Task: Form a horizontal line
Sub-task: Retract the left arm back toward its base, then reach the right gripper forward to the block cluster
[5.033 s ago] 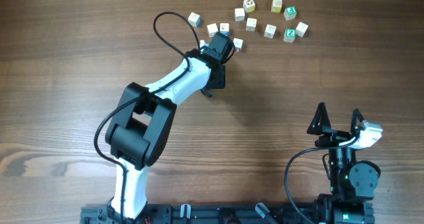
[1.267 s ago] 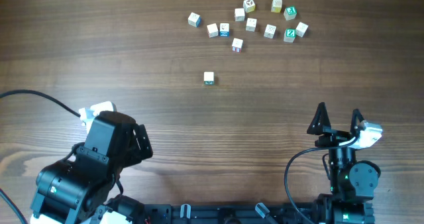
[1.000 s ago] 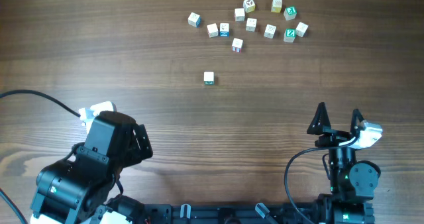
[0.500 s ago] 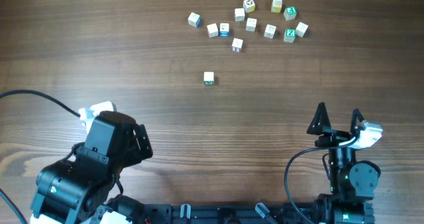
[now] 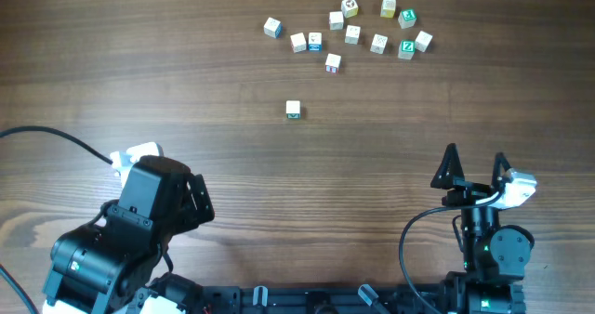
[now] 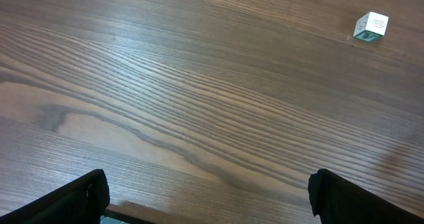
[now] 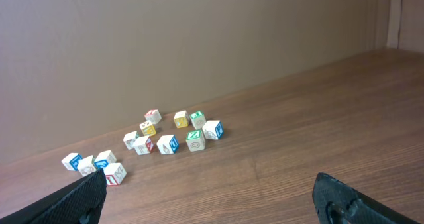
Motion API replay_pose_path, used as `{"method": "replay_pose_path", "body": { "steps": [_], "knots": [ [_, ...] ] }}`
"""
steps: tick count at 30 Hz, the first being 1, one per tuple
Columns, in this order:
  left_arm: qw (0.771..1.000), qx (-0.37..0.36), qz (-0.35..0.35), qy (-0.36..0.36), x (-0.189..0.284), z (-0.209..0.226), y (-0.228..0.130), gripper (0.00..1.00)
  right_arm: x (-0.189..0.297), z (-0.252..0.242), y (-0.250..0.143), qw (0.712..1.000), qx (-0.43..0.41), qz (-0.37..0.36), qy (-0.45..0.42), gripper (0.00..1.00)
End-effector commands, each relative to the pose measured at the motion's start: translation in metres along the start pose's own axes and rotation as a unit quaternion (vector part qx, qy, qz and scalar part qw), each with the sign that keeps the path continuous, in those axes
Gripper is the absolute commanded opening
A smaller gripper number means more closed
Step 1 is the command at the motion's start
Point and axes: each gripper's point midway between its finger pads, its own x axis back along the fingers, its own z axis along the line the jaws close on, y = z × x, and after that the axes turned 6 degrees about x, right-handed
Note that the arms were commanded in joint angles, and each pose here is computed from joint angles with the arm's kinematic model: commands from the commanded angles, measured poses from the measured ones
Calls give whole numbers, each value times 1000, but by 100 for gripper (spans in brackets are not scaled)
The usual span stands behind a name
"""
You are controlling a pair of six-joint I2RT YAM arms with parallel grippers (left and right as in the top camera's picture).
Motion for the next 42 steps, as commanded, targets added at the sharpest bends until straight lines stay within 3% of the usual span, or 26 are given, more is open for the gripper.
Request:
{"method": "replay_pose_path", "body": {
  "steps": [1, 22, 25, 29, 30, 33, 37, 42],
  "knots": [
    [1000, 9, -6, 9, -1, 4, 2, 100, 0, -1, 2, 1000, -3, -5, -3, 100],
    [1000, 9, -6, 9, -1, 4, 2, 100, 0, 3, 3, 1000, -19, -7, 7, 100],
    [1000, 9, -6, 9, -1, 4, 2, 100, 2, 22, -1, 988, -143, 14, 61, 100],
    [1000, 9, -6, 9, -1, 4, 2, 100, 3, 31, 6, 914, -395, 27, 84, 100],
    [1000, 8, -6, 9, -1, 4, 2, 100, 4, 35, 11, 915, -392, 24, 98, 100],
    [1000, 9, -6, 9, -1, 4, 2, 100, 15, 67, 32, 950, -245, 1, 196, 99],
    [1000, 9, -6, 9, -1, 4, 2, 100, 18, 69, 22, 960, -206, 60, 179, 99],
    [1000, 8, -6, 9, -1, 4, 2, 100, 16, 73, 44, 972, -139, 86, 170, 99]
  ]
}}
